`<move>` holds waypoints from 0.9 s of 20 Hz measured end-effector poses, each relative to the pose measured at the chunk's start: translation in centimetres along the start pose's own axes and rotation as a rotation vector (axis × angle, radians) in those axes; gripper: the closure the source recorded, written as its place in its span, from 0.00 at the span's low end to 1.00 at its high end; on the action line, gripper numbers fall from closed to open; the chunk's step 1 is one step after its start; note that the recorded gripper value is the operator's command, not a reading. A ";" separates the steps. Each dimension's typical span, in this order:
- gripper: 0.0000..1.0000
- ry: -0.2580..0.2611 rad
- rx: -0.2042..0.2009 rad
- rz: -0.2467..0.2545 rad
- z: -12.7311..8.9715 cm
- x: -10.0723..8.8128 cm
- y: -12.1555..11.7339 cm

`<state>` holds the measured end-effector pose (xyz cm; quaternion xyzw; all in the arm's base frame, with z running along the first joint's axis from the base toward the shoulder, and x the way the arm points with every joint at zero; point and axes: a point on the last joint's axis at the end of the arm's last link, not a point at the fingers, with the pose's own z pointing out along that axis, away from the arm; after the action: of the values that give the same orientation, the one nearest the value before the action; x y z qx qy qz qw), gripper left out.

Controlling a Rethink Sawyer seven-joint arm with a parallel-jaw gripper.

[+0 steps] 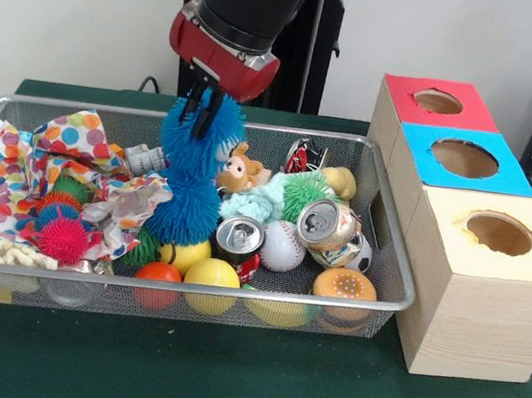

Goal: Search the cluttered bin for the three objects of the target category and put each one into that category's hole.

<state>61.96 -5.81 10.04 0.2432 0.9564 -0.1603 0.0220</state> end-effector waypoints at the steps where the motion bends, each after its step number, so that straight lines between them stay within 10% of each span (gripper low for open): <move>1: 1.00 0.001 0.000 -0.003 0.0 0.1 0.0; 3: 1.00 0.000 -0.005 -0.013 0.0 0.2 0.2; 4: 0.00 0.000 -0.011 -0.015 0.0 0.1 0.4; 18: 0.00 0.004 -0.029 -0.014 0.0 0.0 0.8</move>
<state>62.38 -5.14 9.80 0.2365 0.9603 -0.1460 0.0227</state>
